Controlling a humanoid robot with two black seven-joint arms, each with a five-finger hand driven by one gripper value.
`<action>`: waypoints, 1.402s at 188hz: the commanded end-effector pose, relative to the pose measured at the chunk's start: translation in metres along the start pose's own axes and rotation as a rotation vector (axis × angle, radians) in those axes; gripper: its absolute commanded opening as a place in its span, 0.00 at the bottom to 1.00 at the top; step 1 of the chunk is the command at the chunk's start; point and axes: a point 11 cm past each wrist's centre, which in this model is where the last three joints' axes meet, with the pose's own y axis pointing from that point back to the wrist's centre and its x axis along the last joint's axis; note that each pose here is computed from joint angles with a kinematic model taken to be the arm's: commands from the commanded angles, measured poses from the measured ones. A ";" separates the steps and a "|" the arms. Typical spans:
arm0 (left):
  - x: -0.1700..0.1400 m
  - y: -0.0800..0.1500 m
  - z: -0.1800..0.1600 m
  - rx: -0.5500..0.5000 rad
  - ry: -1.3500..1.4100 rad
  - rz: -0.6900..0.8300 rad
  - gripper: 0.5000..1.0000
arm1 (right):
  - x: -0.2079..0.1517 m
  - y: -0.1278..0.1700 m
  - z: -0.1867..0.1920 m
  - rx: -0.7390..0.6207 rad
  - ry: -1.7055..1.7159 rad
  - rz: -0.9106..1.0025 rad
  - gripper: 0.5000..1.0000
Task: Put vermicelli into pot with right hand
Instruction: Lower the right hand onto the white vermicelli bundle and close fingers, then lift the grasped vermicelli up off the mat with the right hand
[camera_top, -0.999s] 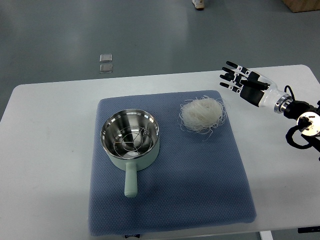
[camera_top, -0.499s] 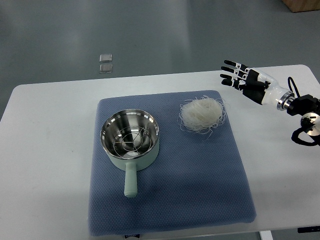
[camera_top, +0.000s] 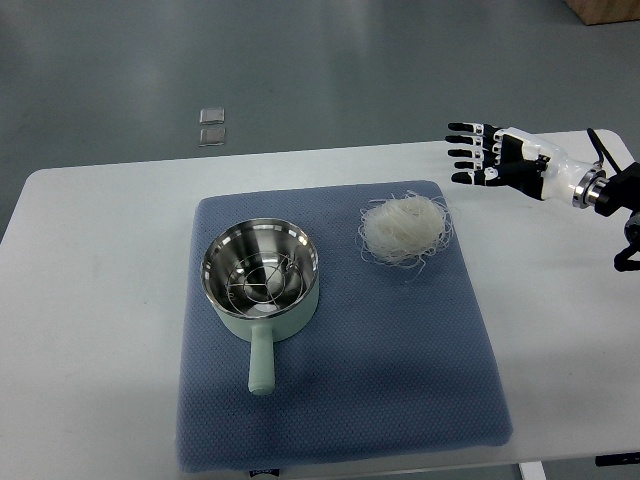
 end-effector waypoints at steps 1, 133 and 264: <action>0.000 0.000 0.000 0.000 0.000 0.000 1.00 | -0.005 -0.002 0.002 -0.022 0.071 -0.025 0.85; 0.000 0.000 0.000 0.000 0.000 0.000 1.00 | -0.038 -0.026 -0.001 -0.100 0.454 -0.136 0.85; 0.000 0.000 0.000 0.000 0.000 0.000 1.00 | -0.079 -0.056 0.034 -0.147 0.776 -0.106 0.84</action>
